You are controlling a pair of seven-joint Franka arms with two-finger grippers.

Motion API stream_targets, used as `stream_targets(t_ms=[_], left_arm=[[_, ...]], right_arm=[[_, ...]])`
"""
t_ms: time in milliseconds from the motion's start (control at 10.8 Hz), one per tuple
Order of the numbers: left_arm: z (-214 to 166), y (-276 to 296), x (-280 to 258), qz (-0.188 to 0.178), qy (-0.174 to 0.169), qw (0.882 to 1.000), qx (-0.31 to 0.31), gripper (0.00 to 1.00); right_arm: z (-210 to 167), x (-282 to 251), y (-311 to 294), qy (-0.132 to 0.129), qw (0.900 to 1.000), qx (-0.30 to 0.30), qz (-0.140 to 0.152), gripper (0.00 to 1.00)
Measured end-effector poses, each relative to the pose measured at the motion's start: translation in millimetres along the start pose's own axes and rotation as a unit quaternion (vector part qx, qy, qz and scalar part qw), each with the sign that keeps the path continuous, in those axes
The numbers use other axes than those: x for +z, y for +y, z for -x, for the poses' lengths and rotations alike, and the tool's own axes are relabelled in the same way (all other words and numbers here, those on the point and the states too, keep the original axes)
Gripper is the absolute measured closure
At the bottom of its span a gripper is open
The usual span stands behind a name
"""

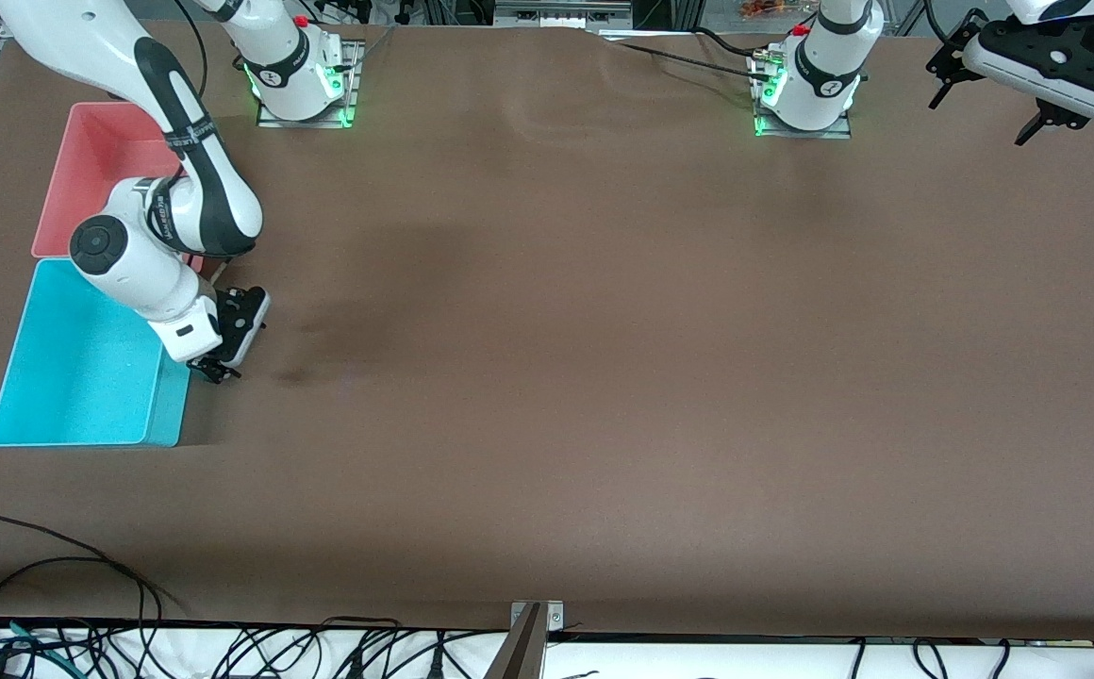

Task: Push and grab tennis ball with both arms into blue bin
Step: 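Close the right gripper around the tennis ball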

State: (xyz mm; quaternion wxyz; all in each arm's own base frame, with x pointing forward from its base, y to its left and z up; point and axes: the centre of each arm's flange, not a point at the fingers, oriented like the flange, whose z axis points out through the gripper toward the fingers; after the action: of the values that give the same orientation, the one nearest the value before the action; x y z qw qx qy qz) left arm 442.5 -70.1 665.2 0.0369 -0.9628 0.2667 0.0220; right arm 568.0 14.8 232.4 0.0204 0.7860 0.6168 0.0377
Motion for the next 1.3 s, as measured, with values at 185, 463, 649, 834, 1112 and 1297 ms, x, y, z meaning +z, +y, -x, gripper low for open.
stream_targets(t_ms=[185,463,649,834,1112,1297], left_arm=[[-1,2,0,0.009,0.002,0.999,-0.04,0.0],[11,-20,2,0.033,0.002,0.992,-0.119,0.0],[26,-49,5,0.059,0.009,0.987,-0.15,0.0],[27,-50,5,0.06,0.009,0.986,-0.157,0.0],[22,-52,-7,0.056,0.018,0.986,-0.159,0.0],[8,-56,-10,0.059,0.01,0.986,-0.155,0.0]], right_arm=[[12,-8,2,-0.002,0.999,-0.041,0.006,0.0],[27,-7,1,-0.007,0.998,-0.066,0.004,0.0],[33,0,-4,-0.008,0.997,-0.073,0.01,0.0],[42,6,-8,-0.01,0.996,-0.084,0.009,0.0],[60,10,-8,-0.013,0.996,-0.093,0.005,0.0],[64,14,-10,-0.013,0.996,-0.094,0.002,0.0]])
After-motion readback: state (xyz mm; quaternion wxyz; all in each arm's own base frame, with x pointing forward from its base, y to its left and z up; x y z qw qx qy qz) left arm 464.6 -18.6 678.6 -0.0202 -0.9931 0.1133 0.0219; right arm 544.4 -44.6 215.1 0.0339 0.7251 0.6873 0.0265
